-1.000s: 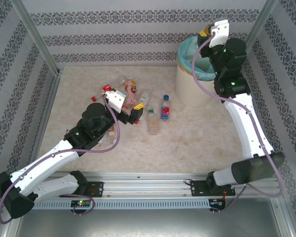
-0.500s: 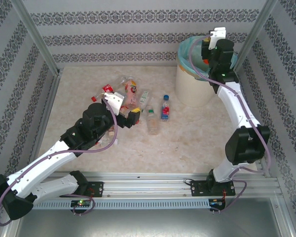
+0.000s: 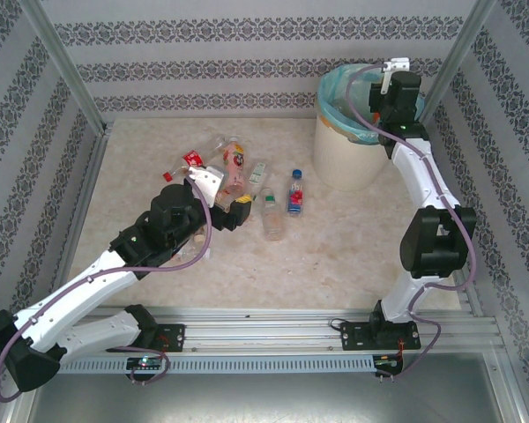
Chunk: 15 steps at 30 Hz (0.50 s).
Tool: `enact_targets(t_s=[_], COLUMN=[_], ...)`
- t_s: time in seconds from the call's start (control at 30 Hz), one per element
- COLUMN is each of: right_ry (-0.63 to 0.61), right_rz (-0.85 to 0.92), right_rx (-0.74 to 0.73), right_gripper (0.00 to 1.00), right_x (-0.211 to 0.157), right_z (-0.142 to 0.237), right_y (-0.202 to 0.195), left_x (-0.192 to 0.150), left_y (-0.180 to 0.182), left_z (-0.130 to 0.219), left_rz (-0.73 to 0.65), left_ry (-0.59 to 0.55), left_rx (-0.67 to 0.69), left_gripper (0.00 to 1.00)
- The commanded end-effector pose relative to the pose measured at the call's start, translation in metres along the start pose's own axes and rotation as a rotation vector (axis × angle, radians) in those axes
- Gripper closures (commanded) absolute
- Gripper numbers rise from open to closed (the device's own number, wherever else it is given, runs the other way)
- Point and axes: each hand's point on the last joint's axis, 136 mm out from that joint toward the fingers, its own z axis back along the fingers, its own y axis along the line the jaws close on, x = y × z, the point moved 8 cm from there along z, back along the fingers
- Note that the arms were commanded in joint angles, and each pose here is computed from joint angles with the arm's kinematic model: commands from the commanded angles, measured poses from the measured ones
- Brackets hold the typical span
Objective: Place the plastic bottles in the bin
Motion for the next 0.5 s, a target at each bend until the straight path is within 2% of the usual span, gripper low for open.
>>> enact_targets(t_s=[0.0,0.23,0.47], right_ry=[-0.015,-0.058,-0.052], right_rz=[-0.032,-0.051,-0.055], right_rx=[0.0,0.028,0.052], right_gripper=[0.32,0.31,0.34], right_x=[0.01,0.03,0.032], right_z=[-0.001,0.008,0.007], right_y=[-0.005,-0.005,-0.003], left_x=[-0.001,0.0,-0.001], left_y=[-0.002,-0.001,0.0], left_z=[-0.002,-0.003,-0.005], left_rz=[0.008,0.0,-0.023], left_ry=[0.004,-0.015,-0.008], left_rx=[-0.011,0.009,0.013], left_gripper=[0.04,0.04,0.04])
